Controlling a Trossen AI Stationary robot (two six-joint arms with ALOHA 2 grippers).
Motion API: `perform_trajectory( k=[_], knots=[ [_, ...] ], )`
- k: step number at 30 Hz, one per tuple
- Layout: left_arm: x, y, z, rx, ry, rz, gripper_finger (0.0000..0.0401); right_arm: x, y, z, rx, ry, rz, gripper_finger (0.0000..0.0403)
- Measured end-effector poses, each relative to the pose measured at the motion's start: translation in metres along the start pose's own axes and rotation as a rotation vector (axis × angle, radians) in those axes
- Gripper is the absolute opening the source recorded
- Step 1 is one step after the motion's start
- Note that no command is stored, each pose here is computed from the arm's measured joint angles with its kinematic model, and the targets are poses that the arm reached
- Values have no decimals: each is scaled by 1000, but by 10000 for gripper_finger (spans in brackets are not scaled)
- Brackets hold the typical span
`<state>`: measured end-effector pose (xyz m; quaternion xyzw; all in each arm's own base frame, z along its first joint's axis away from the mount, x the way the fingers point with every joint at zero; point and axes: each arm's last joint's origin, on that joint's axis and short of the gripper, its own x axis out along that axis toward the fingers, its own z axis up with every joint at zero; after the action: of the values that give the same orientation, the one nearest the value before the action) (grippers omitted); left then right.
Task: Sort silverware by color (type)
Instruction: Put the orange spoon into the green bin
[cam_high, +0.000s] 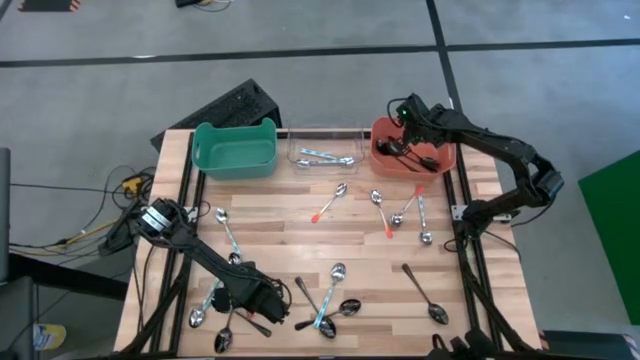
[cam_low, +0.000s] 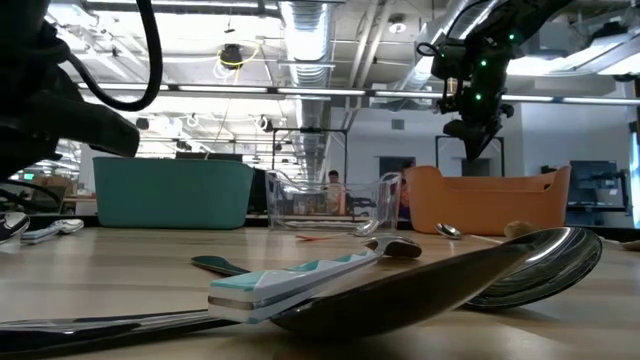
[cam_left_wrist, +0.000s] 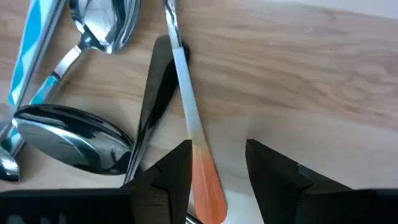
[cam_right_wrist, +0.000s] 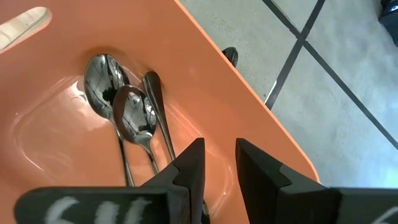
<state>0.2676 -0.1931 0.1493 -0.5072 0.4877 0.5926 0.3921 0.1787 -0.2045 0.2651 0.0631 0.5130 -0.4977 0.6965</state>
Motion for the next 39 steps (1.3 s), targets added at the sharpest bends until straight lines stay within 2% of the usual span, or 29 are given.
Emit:
perform_trajectory(
  k=[9, 16, 19, 23, 32, 39],
  knots=[
    [0, 1, 4, -21, -12, 50, 138, 0, 0, 0, 0, 0, 0, 113],
    [-1, -5, 11, -33, -25, 38, 138, 0, 0, 0, 0, -1, 0, 113],
    [6, -3, 16, -50, -16, 80, 138, 0, 0, 0, 0, -1, 0, 113],
    [12, -3, 17, -52, 23, 58, 137, 0, 0, 0, -1, -1, 1, 113],
    [19, -5, 25, -73, 10, 73, 137, 0, 1, 0, 0, -2, 31, 113],
    [30, -2, 30, -70, 48, 45, 115, -1, 4, 0, -7, -7, 65, 113]
  ],
)
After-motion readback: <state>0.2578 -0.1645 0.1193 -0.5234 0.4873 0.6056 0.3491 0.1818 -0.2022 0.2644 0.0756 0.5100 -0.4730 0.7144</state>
